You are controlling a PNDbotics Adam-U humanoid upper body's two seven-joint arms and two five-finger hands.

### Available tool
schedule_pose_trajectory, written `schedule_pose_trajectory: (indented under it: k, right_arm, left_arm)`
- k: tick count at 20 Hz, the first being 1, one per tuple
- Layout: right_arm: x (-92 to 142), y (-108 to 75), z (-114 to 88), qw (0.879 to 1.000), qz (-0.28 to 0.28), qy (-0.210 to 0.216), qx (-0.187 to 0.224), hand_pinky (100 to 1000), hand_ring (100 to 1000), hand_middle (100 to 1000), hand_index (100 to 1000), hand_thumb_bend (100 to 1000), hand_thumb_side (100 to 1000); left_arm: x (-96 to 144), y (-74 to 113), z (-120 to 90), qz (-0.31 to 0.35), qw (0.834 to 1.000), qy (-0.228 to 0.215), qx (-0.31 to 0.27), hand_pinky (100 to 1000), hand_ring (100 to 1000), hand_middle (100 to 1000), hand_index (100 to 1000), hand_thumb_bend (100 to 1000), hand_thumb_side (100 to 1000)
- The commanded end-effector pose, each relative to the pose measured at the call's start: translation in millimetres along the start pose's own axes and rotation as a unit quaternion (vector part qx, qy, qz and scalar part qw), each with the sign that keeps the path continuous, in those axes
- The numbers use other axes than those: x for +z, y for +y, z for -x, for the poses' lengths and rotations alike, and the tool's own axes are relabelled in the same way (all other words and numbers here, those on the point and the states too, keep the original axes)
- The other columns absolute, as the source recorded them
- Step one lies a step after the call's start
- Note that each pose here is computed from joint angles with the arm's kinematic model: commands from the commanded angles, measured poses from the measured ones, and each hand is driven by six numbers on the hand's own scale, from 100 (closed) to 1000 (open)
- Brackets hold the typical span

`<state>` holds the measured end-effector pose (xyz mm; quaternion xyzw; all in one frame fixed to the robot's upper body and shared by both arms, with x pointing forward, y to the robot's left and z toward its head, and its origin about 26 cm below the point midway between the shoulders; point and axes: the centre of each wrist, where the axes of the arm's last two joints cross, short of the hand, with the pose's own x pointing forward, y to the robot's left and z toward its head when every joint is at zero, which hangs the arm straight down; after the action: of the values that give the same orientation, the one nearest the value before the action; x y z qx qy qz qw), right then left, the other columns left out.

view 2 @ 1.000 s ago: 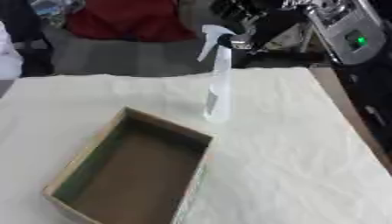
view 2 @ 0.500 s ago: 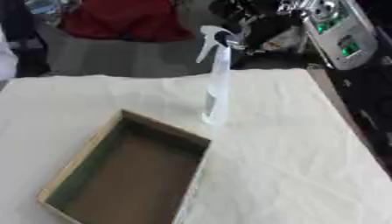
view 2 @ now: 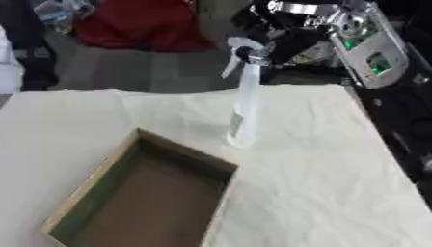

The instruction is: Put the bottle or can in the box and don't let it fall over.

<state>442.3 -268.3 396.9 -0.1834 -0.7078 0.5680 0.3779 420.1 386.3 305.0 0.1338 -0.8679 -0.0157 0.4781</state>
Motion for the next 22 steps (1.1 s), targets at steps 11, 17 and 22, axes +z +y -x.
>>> schedule_pose_trajectory:
  k: [11, 17, 22]
  right_arm:
    - [17.1, -19.0, 2.7, 1.000, 0.015, 0.016, 0.017, 896, 912, 871, 895, 235, 307]
    - [16.4, -18.5, 1.1, 1.000, 0.006, 0.011, 0.018, 894, 906, 870, 894, 239, 274]
    - [16.1, -17.7, 0.9, 1.000, 0.002, 0.011, 0.018, 894, 904, 870, 893, 241, 266]
  left_arm:
    - [-3.4, 16.4, -20.0, -0.012, 1.000, -0.025, -0.012, 881, 826, 771, 859, 346, 688]
    - [-3.1, 16.5, -19.0, -0.014, 1.000, -0.024, -0.009, 882, 826, 769, 860, 342, 692]
    - [-3.1, 15.6, -18.6, -0.014, 1.000, -0.024, -0.007, 882, 826, 769, 861, 341, 694]
